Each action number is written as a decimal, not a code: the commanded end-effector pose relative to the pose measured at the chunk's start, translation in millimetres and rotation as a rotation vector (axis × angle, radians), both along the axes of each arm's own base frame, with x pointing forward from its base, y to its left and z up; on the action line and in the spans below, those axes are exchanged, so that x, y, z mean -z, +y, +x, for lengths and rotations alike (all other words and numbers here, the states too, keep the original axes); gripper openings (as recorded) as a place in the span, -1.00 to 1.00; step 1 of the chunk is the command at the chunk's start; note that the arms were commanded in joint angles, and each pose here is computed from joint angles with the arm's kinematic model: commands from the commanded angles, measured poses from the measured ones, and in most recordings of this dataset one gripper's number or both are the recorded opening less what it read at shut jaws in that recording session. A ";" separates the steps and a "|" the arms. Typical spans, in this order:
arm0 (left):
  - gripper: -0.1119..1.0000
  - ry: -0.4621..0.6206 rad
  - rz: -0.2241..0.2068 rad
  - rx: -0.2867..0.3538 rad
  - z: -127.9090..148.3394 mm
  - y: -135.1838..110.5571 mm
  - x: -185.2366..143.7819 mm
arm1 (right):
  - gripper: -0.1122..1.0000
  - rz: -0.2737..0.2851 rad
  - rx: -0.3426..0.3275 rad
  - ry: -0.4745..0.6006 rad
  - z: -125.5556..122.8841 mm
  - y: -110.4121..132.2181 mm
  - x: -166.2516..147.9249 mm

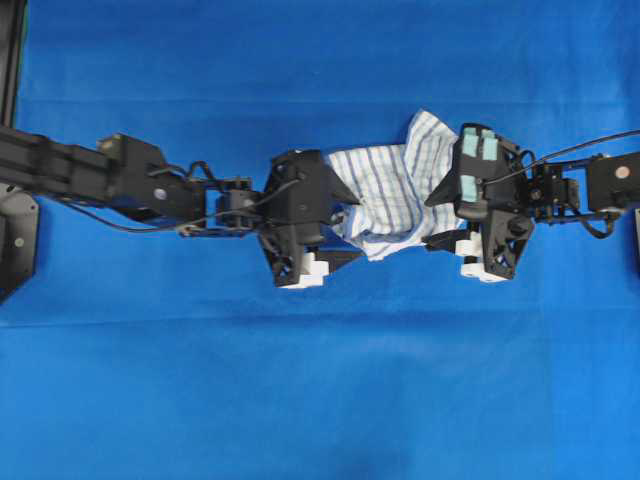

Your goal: Lift the towel with both arms.

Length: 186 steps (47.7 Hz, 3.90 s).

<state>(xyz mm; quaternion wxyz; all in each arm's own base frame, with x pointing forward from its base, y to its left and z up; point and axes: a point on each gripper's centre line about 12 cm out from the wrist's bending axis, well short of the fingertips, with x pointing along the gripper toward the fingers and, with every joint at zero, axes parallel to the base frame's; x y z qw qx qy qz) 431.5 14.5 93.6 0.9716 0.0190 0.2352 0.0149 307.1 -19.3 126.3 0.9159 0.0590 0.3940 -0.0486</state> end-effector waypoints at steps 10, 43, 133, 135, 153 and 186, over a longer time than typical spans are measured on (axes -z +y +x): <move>0.32 0.024 -0.005 -0.031 16.3 13.0 3.1 | 0.12 -0.003 -0.003 -0.007 4.4 -0.6 1.0; -0.66 0.044 -0.006 -0.023 10.1 10.3 -23.5 | -0.75 0.000 0.005 -0.051 13.2 -1.7 -12.5; -0.66 -0.403 0.110 0.001 -135.6 6.7 -430.5 | -0.75 -0.252 -0.012 -0.676 41.7 -8.0 -412.4; -0.66 -0.403 0.110 0.001 -135.6 6.7 -430.5 | -0.75 -0.250 -0.011 -0.676 41.7 -8.0 -412.4; 0.79 -0.425 0.069 -0.010 -140.7 6.3 -429.6 | 0.33 -0.250 -0.009 -0.624 46.1 -8.8 -403.1; 0.87 -0.243 0.006 -0.014 -116.2 4.1 -301.2 | 0.37 -0.167 0.010 -0.342 56.6 -9.6 -296.4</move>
